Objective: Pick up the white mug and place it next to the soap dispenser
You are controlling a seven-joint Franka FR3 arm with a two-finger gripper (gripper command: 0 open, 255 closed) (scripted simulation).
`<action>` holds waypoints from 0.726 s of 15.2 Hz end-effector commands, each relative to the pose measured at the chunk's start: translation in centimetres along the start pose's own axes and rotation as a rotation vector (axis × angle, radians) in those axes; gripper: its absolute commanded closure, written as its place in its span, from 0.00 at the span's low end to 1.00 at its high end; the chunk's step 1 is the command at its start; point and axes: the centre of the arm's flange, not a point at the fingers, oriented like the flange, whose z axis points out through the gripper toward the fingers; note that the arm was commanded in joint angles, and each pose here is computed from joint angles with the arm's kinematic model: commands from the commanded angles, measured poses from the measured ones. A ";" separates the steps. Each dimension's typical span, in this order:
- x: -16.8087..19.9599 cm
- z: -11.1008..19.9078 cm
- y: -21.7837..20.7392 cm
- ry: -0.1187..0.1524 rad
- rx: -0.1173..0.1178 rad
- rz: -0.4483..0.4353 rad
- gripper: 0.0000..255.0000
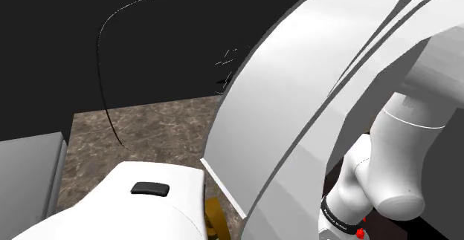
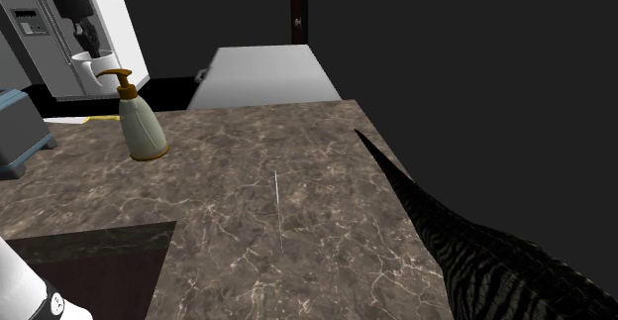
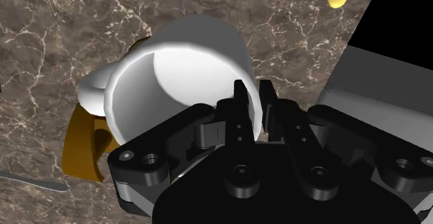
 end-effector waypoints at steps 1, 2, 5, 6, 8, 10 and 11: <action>0.0 1.0 0.0 0.000 0.001 0.000 1.00; 0.0 1.6 0.0 0.000 0.001 0.000 1.00; -0.1 3.1 0.0 0.000 0.001 0.000 1.00; -0.1 3.7 0.0 0.000 0.001 0.000 1.00; -0.1 4.7 0.0 0.000 0.001 0.000 1.00; -0.1 5.8 0.0 0.000 0.001 0.000 1.00; -0.1 6.3 0.0 0.000 0.001 0.000 1.00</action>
